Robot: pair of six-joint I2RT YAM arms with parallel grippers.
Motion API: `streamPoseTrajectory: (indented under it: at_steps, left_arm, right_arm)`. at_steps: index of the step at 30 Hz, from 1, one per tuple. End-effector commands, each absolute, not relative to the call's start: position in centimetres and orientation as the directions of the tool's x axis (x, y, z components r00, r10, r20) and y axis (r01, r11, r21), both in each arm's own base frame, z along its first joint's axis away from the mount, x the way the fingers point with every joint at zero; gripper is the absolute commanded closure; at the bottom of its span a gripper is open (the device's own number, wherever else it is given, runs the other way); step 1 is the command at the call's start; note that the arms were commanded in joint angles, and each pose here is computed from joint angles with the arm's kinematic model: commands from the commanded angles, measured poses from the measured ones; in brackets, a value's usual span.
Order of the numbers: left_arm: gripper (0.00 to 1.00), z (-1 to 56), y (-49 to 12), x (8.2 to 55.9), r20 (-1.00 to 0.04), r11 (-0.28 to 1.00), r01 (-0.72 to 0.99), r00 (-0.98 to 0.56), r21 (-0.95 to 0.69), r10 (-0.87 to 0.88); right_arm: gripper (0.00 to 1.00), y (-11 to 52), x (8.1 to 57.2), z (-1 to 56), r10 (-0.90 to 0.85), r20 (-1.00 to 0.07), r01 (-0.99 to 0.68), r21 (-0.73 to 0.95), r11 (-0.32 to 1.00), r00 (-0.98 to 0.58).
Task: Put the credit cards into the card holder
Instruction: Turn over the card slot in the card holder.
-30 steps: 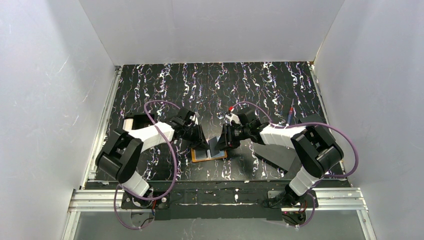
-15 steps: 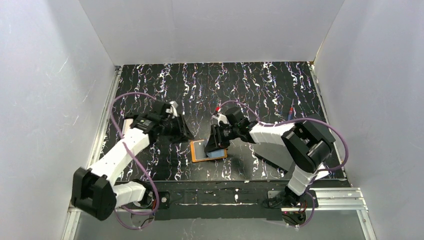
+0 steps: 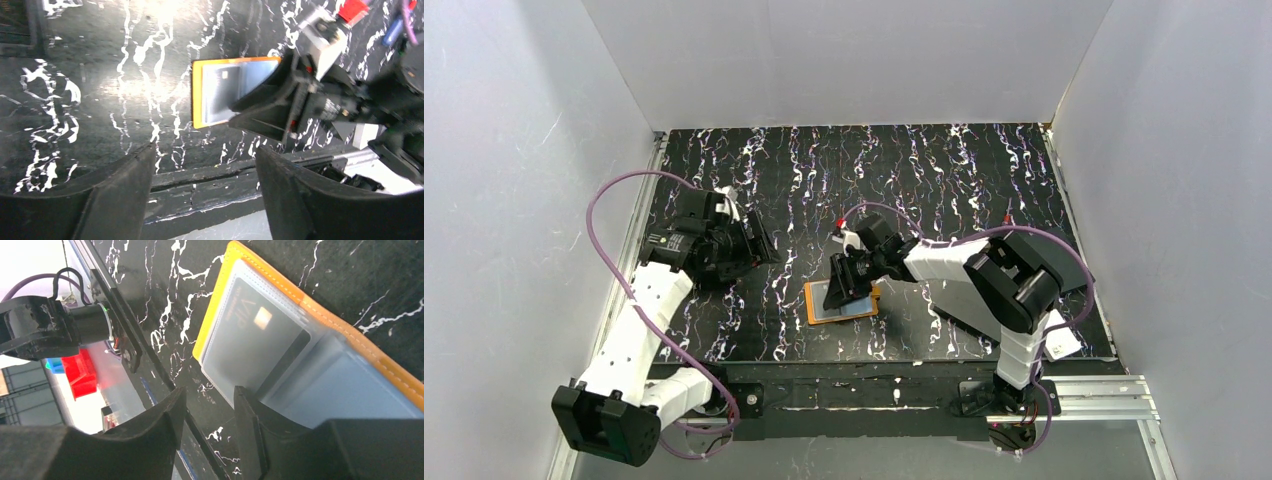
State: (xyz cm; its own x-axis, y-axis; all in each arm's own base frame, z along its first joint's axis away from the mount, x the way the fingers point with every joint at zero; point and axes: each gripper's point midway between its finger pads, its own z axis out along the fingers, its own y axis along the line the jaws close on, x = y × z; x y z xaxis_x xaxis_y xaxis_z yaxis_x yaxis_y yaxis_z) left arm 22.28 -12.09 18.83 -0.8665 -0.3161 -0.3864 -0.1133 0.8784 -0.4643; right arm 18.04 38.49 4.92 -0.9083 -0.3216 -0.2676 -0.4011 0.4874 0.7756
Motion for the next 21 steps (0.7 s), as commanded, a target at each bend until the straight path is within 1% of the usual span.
streamPoseTrajectory:
  at_steps: [1,3,5,10,14,16,17,21]
  left_arm:
    - [0.25,19.2,-9.2,22.8,-0.399,0.897,-0.172,-0.850,-0.408,-0.344]
    - [0.18,19.0,-7.9,23.4,-0.395,0.890,-0.216,-0.836,-0.401,-0.381]
    - [0.15,18.9,-6.2,24.1,-0.406,0.885,-0.263,-0.813,-0.383,-0.417]
    - [0.15,18.2,0.3,25.5,-0.451,0.870,-0.438,-0.745,-0.227,-0.492]
    - [0.13,18.1,4.2,26.6,-0.484,0.879,-0.475,-0.761,-0.038,-0.432]
    - [0.10,17.3,5.9,27.0,-0.470,0.880,-0.471,-0.793,0.067,-0.388]
    - [0.10,16.7,6.6,27.2,-0.446,0.879,-0.461,-0.816,0.119,-0.367]
    - [0.06,14.2,7.7,27.9,-0.337,0.887,-0.405,-0.885,0.222,-0.320]
  right_arm:
    - [0.49,38.5,19.4,10.4,-0.324,-0.410,-0.520,0.729,0.445,-0.852]
    - [0.46,38.1,19.7,11.6,-0.326,-0.444,-0.550,0.702,0.452,-0.835]
    - [0.45,37.3,20.2,12.0,-0.325,-0.463,-0.566,0.677,0.470,-0.824]
    - [0.44,35.0,20.4,10.8,-0.317,-0.435,-0.539,0.685,0.491,-0.843]
    - [0.44,34.2,20.0,10.6,-0.323,-0.428,-0.535,0.700,0.472,-0.844]
    - [0.44,34.0,19.9,10.7,-0.325,-0.428,-0.536,0.706,0.462,-0.843]
    - [0.44,34.0,20.0,10.8,-0.323,-0.430,-0.537,0.709,0.457,-0.843]
    - [0.45,34.0,20.0,11.4,-0.313,-0.436,-0.535,0.726,0.431,-0.844]
